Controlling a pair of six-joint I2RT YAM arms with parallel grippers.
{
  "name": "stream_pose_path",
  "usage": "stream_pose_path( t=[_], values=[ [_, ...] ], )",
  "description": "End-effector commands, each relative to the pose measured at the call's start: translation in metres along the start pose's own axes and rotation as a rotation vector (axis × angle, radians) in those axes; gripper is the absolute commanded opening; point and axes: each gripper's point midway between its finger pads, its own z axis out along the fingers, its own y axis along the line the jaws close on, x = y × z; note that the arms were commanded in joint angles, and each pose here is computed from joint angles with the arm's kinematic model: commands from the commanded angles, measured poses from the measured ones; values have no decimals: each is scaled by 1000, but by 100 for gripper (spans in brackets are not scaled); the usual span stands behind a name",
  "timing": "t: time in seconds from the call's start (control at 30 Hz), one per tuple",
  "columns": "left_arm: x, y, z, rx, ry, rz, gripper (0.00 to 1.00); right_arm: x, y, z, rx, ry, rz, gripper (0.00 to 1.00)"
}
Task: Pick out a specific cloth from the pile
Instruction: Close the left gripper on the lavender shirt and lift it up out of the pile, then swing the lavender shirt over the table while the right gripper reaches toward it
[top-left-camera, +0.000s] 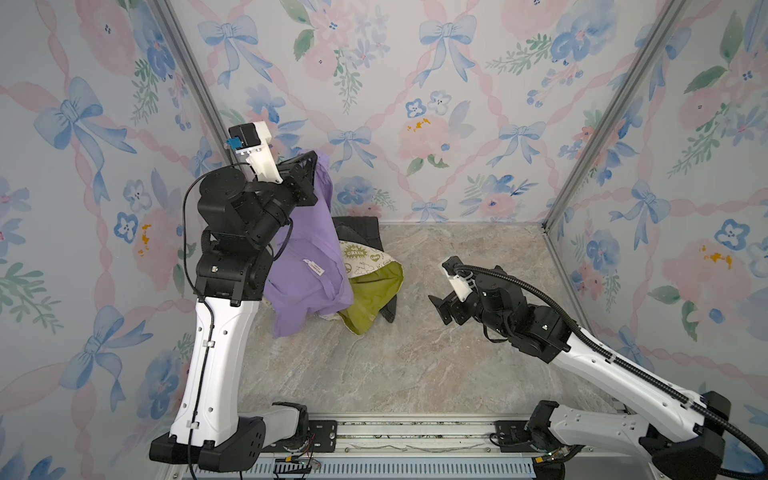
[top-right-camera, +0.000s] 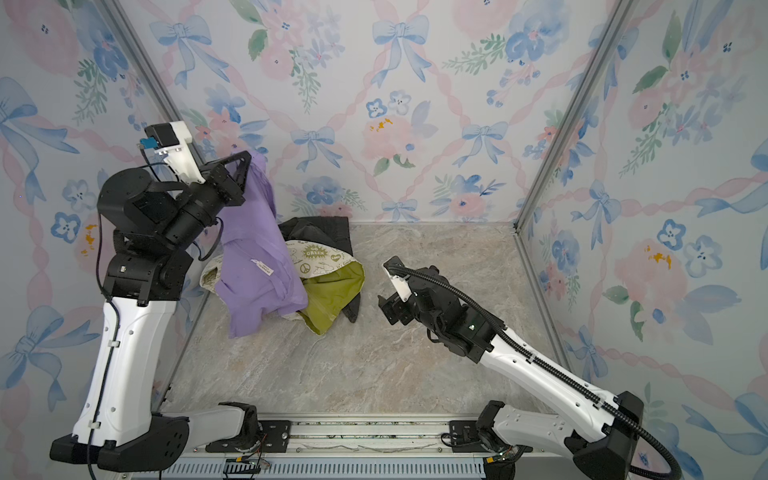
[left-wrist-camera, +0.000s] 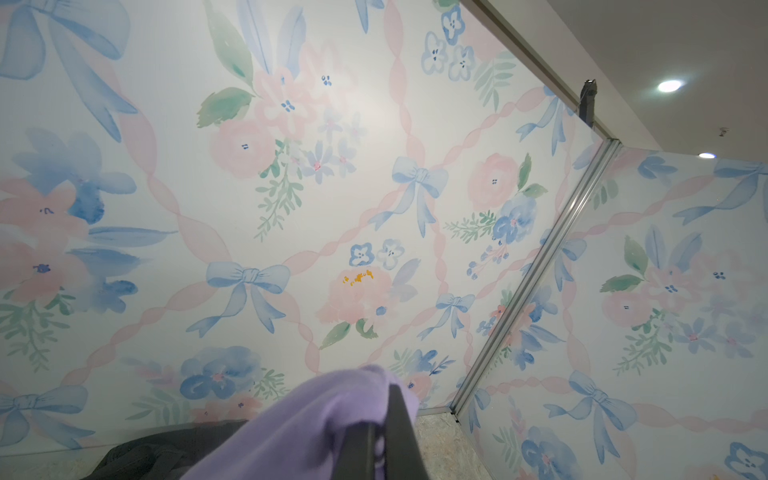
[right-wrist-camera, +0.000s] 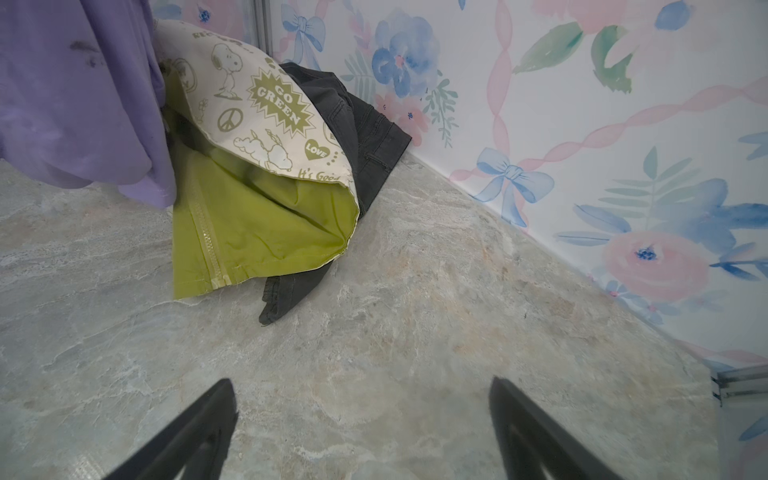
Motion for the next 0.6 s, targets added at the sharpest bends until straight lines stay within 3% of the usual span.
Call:
stream_pose_path(
  t=[0.0, 0.23, 0.57],
  values=[
    [-39, -37, -5, 145, -93, 2, 0, -15, -9, -18, 29, -46, -2, 97],
    [-20, -79, 23, 318, -5, -94, 0, -24, -30, -41, 84, -102, 28, 97],
    [94, -108, 76, 322, 220, -185, 0, -23, -75, -73, 196, -150, 142, 97]
  ],
)
